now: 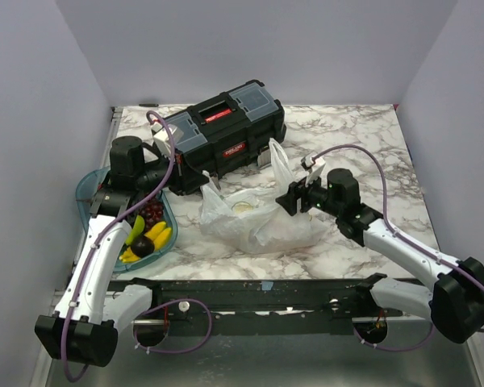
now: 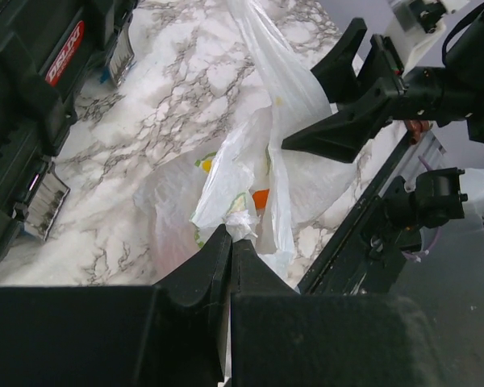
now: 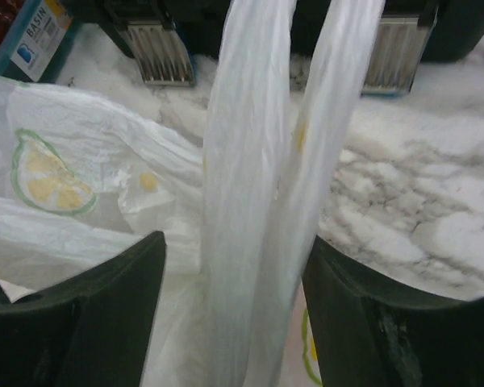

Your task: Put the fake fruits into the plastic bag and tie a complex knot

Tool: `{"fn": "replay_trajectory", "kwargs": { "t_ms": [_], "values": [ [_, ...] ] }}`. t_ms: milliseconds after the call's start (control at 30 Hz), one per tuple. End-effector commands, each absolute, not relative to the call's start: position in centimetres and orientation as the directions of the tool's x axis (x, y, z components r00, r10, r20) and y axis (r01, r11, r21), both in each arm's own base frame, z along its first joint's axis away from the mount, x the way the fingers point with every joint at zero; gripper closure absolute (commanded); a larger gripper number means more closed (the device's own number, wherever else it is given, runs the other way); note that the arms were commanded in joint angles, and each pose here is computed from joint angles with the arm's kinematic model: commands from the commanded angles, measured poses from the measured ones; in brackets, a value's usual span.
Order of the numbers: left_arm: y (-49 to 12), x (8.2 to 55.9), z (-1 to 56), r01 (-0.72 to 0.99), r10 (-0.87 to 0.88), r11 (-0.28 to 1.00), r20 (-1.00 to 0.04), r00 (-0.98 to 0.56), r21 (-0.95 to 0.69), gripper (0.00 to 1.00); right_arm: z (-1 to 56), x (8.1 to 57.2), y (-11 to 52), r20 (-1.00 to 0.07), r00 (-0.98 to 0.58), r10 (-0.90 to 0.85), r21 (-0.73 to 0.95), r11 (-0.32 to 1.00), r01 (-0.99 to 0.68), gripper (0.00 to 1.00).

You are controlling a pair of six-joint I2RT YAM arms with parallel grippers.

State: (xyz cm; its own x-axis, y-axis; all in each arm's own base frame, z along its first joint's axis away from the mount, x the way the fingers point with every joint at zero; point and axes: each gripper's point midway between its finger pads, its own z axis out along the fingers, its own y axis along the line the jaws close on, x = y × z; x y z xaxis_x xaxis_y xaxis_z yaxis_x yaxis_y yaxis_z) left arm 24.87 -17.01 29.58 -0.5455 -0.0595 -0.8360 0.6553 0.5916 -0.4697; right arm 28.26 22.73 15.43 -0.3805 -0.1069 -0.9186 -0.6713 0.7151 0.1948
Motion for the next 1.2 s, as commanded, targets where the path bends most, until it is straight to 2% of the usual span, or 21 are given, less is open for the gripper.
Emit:
{"fn": "replay_trajectory", "kwargs": {
  "t_ms": [0,67,167,333,467,767,1033,1167],
  "values": [
    [-17.9,25.8,30.9,0.684,-0.067,0.591,-0.872,-0.486,-0.427,1.0,20.0,28.6,22.3,-0.947,-0.289,-0.143,0.107,0.705,-0.701,0.21],
    [-18.0,25.9,31.1,0.685,-0.07,0.591,-0.872,-0.484,-0.427,1.0,22.0,28.5,22.3,-0.954,-0.263,-0.142,0.091,0.701,-0.708,0.14],
    [-18.1,26.0,31.3,0.68,-0.078,0.594,-0.871,-0.485,-0.431,1.0,25.4,28.2,22.1,-0.97,-0.19,-0.152,0.036,0.683,-0.73,0.11],
    [-18.2,26.0,31.8,0.679,-0.089,0.588,-0.869,-0.486,-0.44,1.0,31.6,25.2,24.4,-0.992,-0.064,-0.106,0.002,0.504,-0.864,0.06],
    [-18.5,25.8,32.2,0.694,-0.089,0.57,-0.872,-0.481,-0.44,1.0,34.2,23.1,28.2,-0.995,-0.074,-0.069,0.046,0.337,-0.94,0.01],
    [-19.1,25.2,32.6,0.738,-0.081,0.516,-0.882,-0.464,-0.436,1.0,32.3,22.2,36.8,-0.999,-0.003,-0.035,-0.001,0.122,-0.992,0.0],
    [-19.5,24.8,32.7,0.755,-0.085,0.483,-0.882,-0.463,-0.443,1.0,30.8,23.8,40.2,-1.0,0.023,0.02,-0.02,0.114,-0.993,0.0],
    [-19.6,25.0,32.8,0.76,-0.086,0.475,-0.884,-0.46,-0.443,1.0,29.6,23.5,41.8,-0.999,-0.021,0.034,0.023,0.05,-0.998,0.0]
  ]
}}
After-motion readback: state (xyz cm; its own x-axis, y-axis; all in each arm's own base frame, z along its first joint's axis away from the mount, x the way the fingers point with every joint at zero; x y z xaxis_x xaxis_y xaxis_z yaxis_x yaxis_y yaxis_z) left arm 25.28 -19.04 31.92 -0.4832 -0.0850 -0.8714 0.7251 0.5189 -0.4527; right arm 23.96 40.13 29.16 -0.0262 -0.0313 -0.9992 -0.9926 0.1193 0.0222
